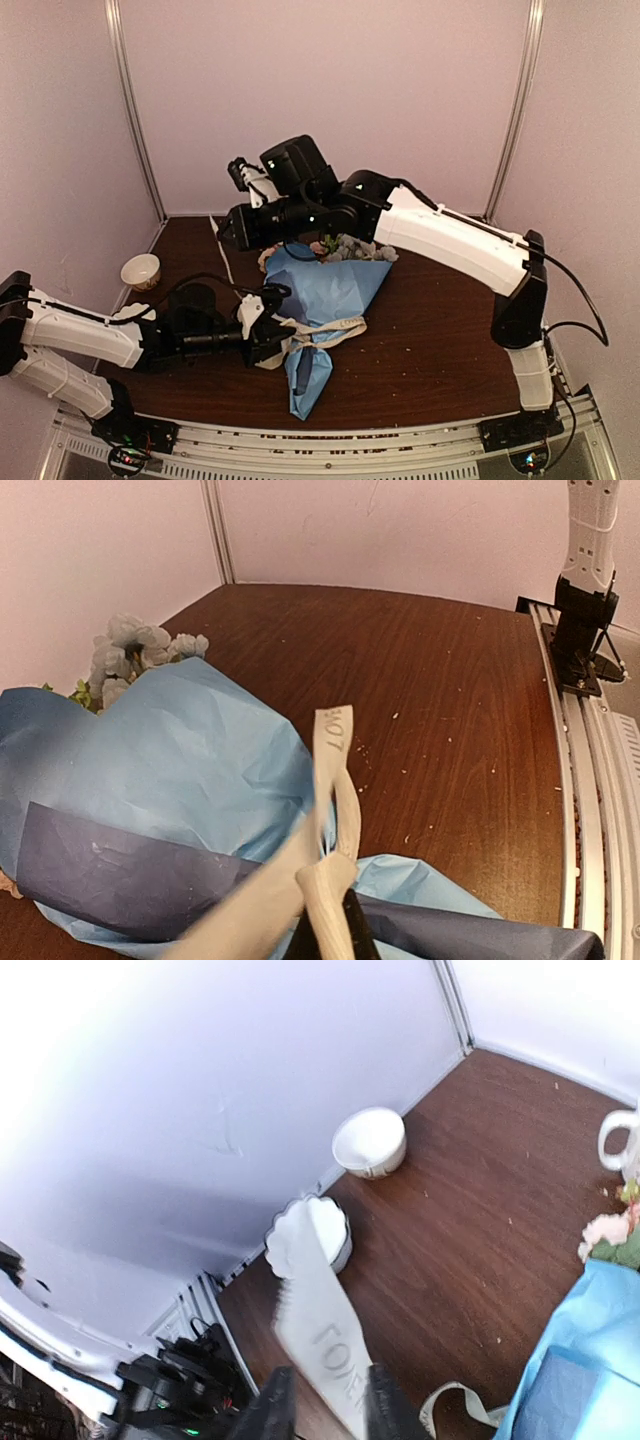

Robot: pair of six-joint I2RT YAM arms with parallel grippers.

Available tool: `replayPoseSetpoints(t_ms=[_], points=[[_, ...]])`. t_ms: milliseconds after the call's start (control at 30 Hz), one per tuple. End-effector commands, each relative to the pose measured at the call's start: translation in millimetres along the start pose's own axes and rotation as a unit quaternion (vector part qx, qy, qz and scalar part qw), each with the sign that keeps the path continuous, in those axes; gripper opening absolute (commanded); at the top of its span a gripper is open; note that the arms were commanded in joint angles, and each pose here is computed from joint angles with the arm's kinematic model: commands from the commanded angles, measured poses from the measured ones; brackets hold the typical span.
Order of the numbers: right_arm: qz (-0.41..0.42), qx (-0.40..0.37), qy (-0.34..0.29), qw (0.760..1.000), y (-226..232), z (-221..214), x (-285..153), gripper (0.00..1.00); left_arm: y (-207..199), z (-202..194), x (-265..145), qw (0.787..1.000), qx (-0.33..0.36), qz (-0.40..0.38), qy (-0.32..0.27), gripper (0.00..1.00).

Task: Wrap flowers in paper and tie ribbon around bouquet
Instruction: Place the right side of the ribbon on the folded bouquet, then pass from the left arm to the right

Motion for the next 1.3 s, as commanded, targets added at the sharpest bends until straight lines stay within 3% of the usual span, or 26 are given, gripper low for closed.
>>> replayPoseSetpoints(t_ms=[0, 167, 367, 433, 633, 1000, 1133, 1267], points=[[-0.072, 0.017, 0.046, 0.996, -33, -15, -3, 0.37, 1, 15, -5, 0.999, 0.004, 0.012, -0.050, 0.00], [-0.032, 0.040, 0.055, 0.997, -65, -11, -33, 0.56, 0, 18, -5, 0.998, -0.007, 0.005, -0.059, 0.00], [0.122, -0.030, 0.105, 0.986, -64, -54, -70, 0.51, 0, 21, -6, 0.998, -0.013, 0.003, -0.069, 0.00], [0.173, -0.041, 0.092, 0.980, -63, -71, -75, 0.50, 0, 20, -5, 0.998, -0.015, 0.002, -0.067, 0.00], [0.171, -0.050, 0.132, 0.975, -72, -123, -63, 0.47, 1, 20, -4, 0.998, -0.017, 0.002, -0.063, 0.00], [0.130, -0.049, 0.153, 0.978, -91, -143, -43, 0.45, 1, 21, -4, 0.998, -0.017, -0.002, -0.060, 0.00], [0.121, -0.045, 0.164, 0.978, -95, -146, -34, 0.40, 1, 22, -3, 0.998, -0.016, -0.005, -0.055, 0.00], [0.132, -0.041, 0.166, 0.976, -94, -146, -34, 0.11, 1, 22, -2, 0.999, -0.016, -0.005, -0.051, 0.00]])
Point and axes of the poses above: each gripper's point midway between its finger pads, its own x axis out along the fingers, its own y axis along the line the jaws close on, z = x × y, the point moved 9 cm from there along -x, back along the fingers, and after that the axes turned 5 degrees about x, right-handed, at the moved point
